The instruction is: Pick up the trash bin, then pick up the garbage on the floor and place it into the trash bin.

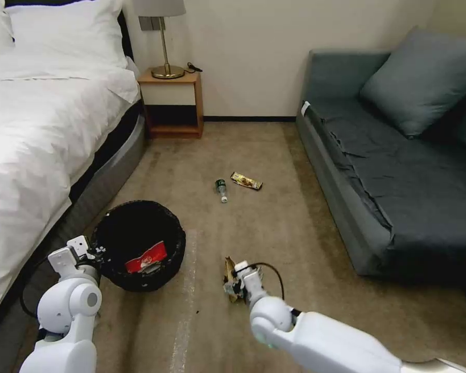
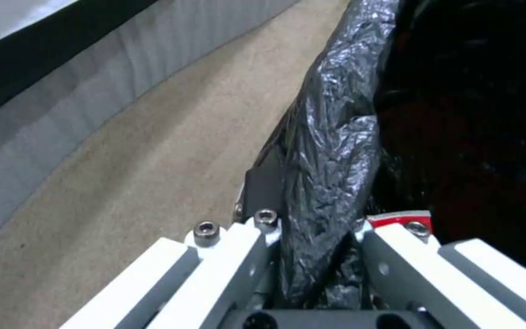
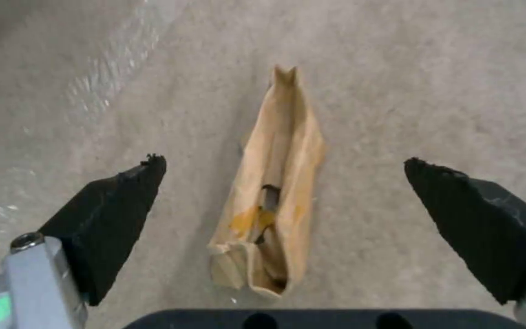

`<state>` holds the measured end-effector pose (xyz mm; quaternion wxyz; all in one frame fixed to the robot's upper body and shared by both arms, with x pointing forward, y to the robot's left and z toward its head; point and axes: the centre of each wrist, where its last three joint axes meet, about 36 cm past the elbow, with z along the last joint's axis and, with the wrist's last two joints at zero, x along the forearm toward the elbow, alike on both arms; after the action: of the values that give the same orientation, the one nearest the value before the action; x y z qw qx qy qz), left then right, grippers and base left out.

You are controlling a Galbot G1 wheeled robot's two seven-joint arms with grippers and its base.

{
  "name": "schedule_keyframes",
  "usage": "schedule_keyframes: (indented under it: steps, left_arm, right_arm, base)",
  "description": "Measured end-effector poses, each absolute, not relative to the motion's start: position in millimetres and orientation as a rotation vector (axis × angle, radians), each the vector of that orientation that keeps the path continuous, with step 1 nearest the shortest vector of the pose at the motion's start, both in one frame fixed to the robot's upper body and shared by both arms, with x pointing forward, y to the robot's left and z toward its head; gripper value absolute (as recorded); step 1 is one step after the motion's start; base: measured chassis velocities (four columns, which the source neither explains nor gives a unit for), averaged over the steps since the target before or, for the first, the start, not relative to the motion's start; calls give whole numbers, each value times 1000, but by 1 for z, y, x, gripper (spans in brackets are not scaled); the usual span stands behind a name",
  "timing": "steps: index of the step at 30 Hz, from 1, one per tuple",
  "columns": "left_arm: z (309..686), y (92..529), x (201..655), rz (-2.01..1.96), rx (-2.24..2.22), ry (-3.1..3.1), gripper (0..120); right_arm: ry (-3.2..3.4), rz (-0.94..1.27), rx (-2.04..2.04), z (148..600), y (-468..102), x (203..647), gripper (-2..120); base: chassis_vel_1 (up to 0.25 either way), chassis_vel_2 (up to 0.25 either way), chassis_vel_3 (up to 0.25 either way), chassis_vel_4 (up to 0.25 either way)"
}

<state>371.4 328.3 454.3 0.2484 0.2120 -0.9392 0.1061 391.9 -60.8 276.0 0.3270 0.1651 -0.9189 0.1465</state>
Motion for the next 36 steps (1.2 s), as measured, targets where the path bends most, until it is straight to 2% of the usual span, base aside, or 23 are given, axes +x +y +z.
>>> schedule_keyframes:
  steps: [14,17,21,22,26,27,28,31,32,36]
  left_arm:
    - [455,329,360,287,596,-2556,3]
    - [455,330,358,286,601,-2555,3]
    - [456,332,356,283,611,-2555,3]
    - [456,332,356,283,611,-2555,3]
    - [456,333,355,285,613,-2556,3]
    - [456,333,355,285,613,-2556,3]
    - [456,333,355,285,612,-2556,3]
    - [456,333,355,286,612,-2556,3]
    - [456,333,355,286,612,-2556,3]
    - [455,333,354,287,612,-2555,3]
  right_arm:
    - [-2402,471,461,217,-42,396,98]
    - [-2403,490,460,210,-43,395,91]
    - [-2406,507,469,204,-42,392,74]
    - [-2406,507,469,204,-42,392,74]
    - [-2403,516,476,200,-43,387,57]
    - [-2403,516,476,200,-43,387,57]
    - [-2402,519,476,200,-44,386,50]
    - [-2399,528,477,196,-48,384,39]
    - [-2399,528,477,196,-48,384,39]
    - [-2399,545,475,191,-53,383,20]
  base:
    - [0,0,0,0]
    - [0,0,0,0]
    - [0,0,0,0]
    - [0,0,0,0]
    - [0,0,0,0]
    - [0,0,0,0]
    - [0,0,0,0]
    - [0,0,0,0]
    - [0,0,0,0]
    - [0,0,0,0]
